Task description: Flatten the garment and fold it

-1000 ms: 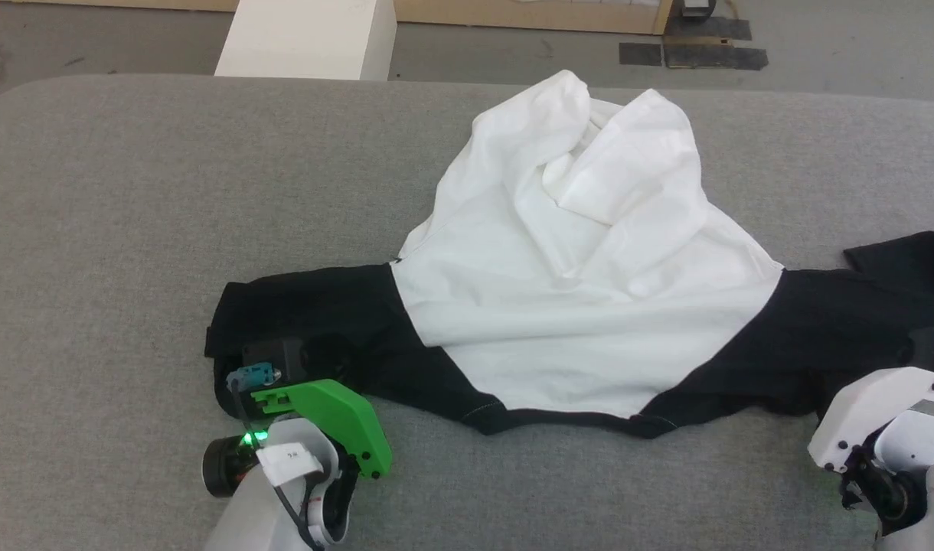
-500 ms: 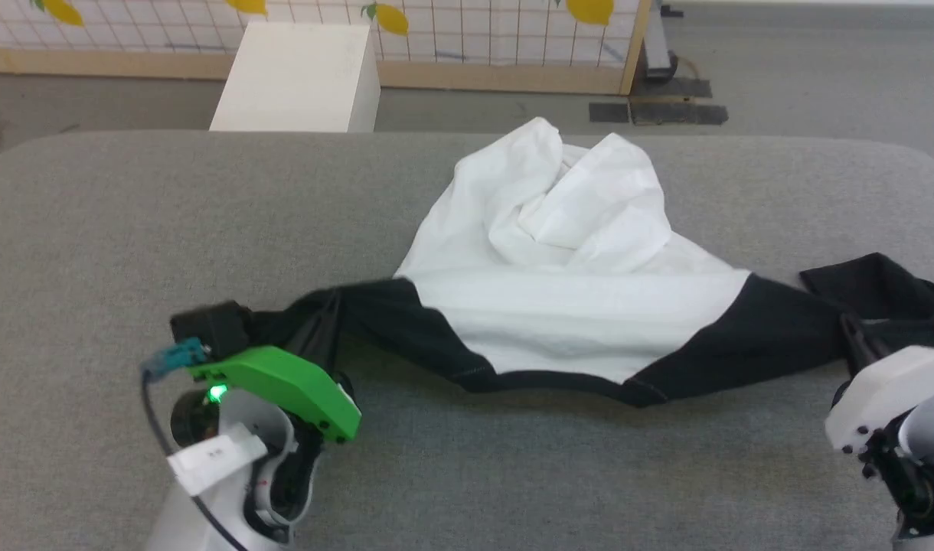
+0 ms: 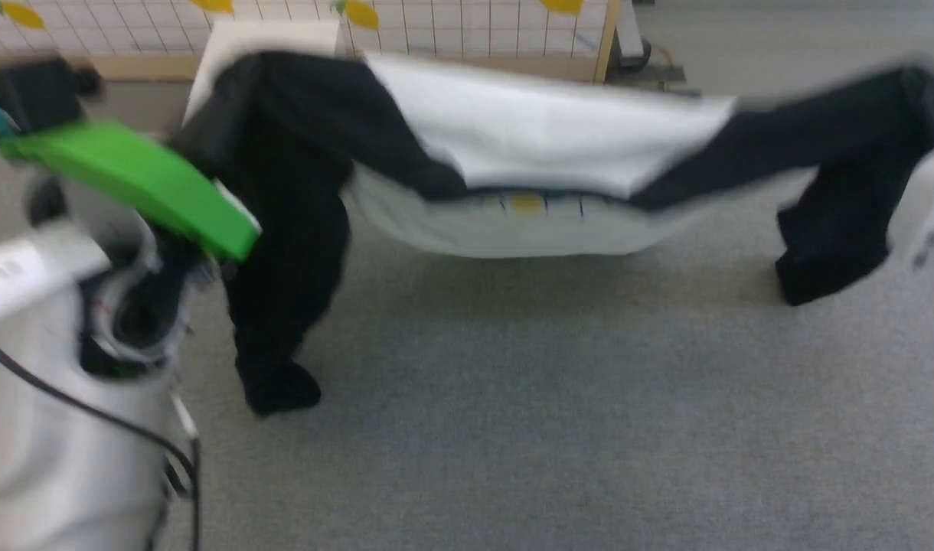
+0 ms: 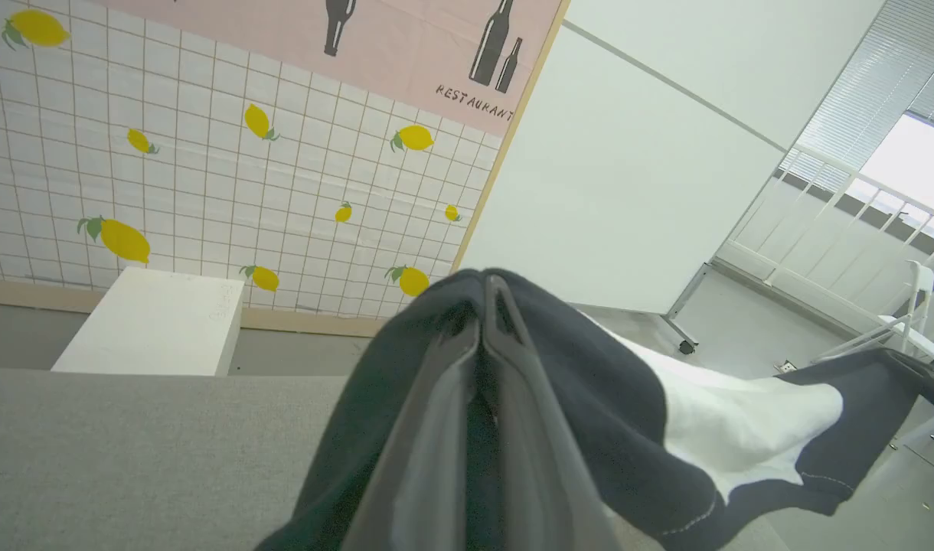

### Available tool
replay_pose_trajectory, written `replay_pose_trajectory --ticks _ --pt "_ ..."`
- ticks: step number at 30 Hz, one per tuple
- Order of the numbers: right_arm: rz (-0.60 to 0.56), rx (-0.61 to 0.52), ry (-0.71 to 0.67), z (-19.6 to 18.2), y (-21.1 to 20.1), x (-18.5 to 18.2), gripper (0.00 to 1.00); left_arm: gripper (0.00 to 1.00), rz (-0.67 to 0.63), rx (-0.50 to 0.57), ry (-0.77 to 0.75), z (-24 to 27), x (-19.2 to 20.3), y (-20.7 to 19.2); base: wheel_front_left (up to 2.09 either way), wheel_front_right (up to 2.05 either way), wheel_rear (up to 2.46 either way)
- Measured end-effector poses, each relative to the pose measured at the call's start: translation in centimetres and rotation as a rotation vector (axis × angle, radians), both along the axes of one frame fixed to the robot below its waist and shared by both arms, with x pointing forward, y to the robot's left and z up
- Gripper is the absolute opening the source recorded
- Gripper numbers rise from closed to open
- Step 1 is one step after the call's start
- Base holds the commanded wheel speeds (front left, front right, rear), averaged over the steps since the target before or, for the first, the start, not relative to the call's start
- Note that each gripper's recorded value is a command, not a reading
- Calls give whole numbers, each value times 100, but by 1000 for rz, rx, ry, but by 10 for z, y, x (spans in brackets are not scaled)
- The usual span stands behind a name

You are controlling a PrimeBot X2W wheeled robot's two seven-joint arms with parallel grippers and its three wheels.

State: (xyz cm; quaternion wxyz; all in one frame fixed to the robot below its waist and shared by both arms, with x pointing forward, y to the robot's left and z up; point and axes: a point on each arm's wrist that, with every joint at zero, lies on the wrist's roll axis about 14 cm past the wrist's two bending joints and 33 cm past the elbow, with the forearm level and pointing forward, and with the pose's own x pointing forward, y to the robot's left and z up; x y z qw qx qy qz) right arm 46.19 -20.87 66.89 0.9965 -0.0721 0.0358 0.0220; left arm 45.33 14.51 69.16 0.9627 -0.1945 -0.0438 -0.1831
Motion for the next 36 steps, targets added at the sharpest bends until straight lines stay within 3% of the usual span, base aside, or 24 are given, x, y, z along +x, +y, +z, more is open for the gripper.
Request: replay_pose_trajectory --ticks 3,6,14,23,26,30,36 --pt "13 -43 -41 25 3 29 0 0 38 48 -34 19 25 10 0 0 0" --pt "16 -90 -80 48 7 60 0 0 87 9 -56 36 55 22 0 0 0" --pt "-7 -203 -237 92 14 144 0 0 253 28 -165 62 139 56 0 0 0" --pt "-27 -190 -510 128 18 203 0 0 355 -74 -391 83 197 75 0 0 0" --pt "-8 -169 -457 95 23 226 0 0 368 -83 -367 58 216 79 0 0 0" --pt "25 -148 -249 7 27 251 0 0 366 -47 -216 -9 238 84 0 0 0" --pt "76 -88 37 -109 32 226 0 0 348 30 48 -114 225 92 0 0 0"
